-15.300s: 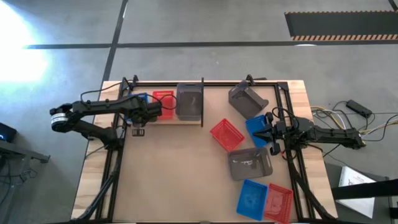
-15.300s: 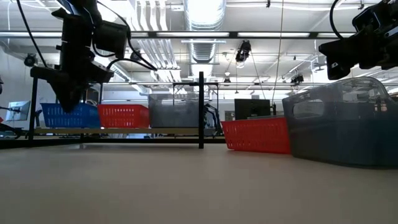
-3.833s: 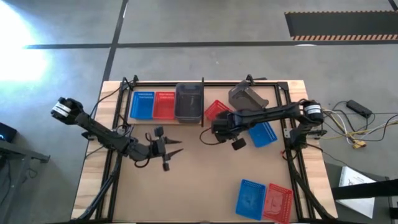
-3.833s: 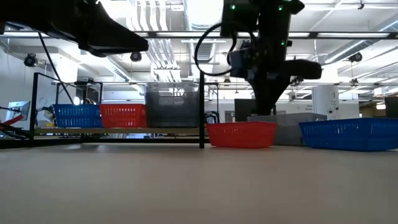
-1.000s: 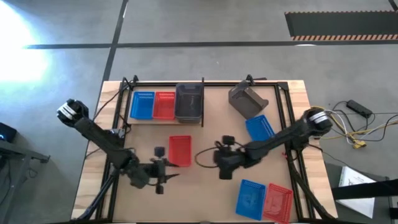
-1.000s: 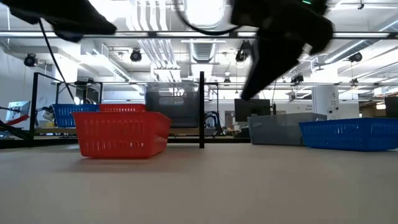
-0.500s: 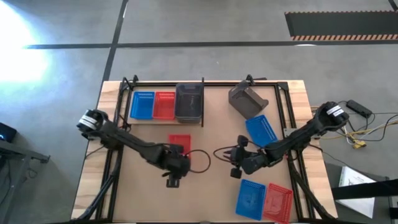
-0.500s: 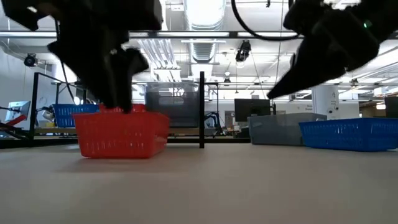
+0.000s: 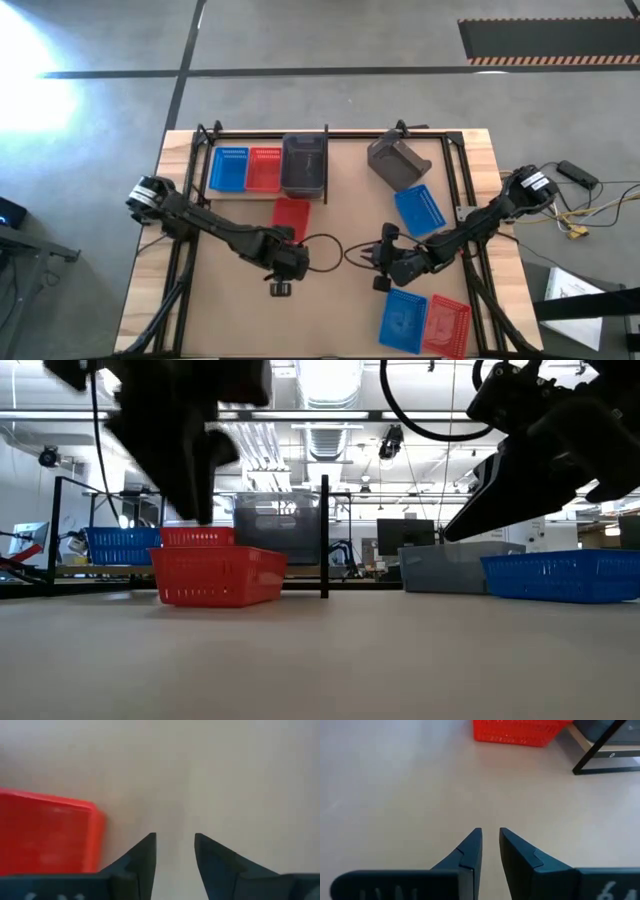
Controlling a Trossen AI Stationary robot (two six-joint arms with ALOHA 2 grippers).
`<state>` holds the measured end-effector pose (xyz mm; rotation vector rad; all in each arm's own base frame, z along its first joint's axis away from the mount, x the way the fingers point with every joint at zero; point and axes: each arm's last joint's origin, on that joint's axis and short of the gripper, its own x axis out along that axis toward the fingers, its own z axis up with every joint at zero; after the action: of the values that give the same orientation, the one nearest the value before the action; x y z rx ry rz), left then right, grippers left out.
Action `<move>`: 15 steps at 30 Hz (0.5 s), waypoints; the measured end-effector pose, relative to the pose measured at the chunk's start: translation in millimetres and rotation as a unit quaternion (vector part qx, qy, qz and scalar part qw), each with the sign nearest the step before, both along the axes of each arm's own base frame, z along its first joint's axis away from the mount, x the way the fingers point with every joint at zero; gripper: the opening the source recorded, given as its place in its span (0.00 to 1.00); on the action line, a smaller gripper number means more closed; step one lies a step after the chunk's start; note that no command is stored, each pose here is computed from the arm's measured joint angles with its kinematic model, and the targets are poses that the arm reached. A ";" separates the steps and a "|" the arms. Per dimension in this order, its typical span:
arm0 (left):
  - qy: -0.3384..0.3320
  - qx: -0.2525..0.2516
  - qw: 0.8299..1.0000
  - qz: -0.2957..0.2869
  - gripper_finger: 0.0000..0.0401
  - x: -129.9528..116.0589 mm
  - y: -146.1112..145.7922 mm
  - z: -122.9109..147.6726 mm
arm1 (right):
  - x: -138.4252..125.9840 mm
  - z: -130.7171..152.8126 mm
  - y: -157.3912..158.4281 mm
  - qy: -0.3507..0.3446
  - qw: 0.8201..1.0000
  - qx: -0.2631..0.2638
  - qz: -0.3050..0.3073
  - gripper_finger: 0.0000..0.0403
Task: Stack baskets on shelf by color
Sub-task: Stack the top red bin on the red bin on the shelf
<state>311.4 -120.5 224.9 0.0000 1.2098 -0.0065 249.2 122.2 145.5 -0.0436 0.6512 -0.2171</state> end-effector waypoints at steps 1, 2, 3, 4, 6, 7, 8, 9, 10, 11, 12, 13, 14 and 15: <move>-0.005 0.011 1.000 -0.007 0.29 -2.0 1.0 5.9 | 0.0 0.0 0.0 0.000 1.000 0.000 0.000 0.15; -0.008 0.028 1.000 -0.011 0.29 -4.4 2.8 8.9 | -0.1 -0.1 -0.1 0.000 1.000 -0.001 0.000 0.15; -0.012 0.045 0.999 -0.015 0.30 -7.0 4.8 11.0 | 0.0 -0.1 -0.1 0.000 1.000 -0.001 0.000 0.15; -0.018 0.059 0.998 -0.022 0.31 -9.6 7.2 12.0 | 0.0 -0.1 -0.1 0.000 1.000 -0.001 0.000 0.15; -0.011 0.083 0.996 -0.029 0.34 -12.3 16.0 7.4 | 0.1 0.0 0.0 -0.001 1.000 -0.002 0.001 0.15; -0.003 0.089 0.996 -0.030 0.36 -13.0 21.1 3.4 | 0.4 -0.1 0.2 -0.003 1.000 -0.001 0.001 0.15; 0.003 0.094 0.995 -0.027 0.38 -13.4 26.1 -1.3 | 0.4 -0.3 0.2 -0.003 1.000 -0.001 0.002 0.15; 0.010 0.096 0.995 -0.022 0.41 -14.1 30.8 -6.4 | 0.8 -0.6 0.4 -0.004 1.000 -0.001 0.002 0.15; 0.018 0.099 0.995 -0.018 0.43 -14.6 35.6 -11.7 | 1.1 -0.9 0.6 -0.005 1.000 0.000 0.001 0.15; 0.025 0.102 0.994 -0.018 0.45 -14.6 39.5 -16.4 | 1.0 -1.3 0.5 -0.003 1.000 -0.001 0.001 0.15; 0.031 0.104 0.994 -0.016 0.46 -15.1 42.3 -20.9 | 1.0 -1.6 0.6 -0.003 1.000 -0.001 0.001 0.15; 0.039 0.105 0.994 -0.015 0.47 -16.0 44.8 -25.8 | 1.4 -1.9 0.8 -0.004 1.000 0.000 0.001 0.15; 0.042 0.104 0.994 -0.015 0.48 -16.3 46.5 -29.9 | 1.6 -2.3 0.9 -0.004 1.000 0.001 0.001 0.15; 0.038 0.103 0.994 -0.013 0.48 -15.7 47.2 -32.3 | 1.5 -2.6 0.8 -0.004 1.000 0.001 0.000 0.15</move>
<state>295.7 -73.2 192.6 0.1984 1.2821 0.0960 250.7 123.1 142.9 -0.0418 0.6442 -0.2159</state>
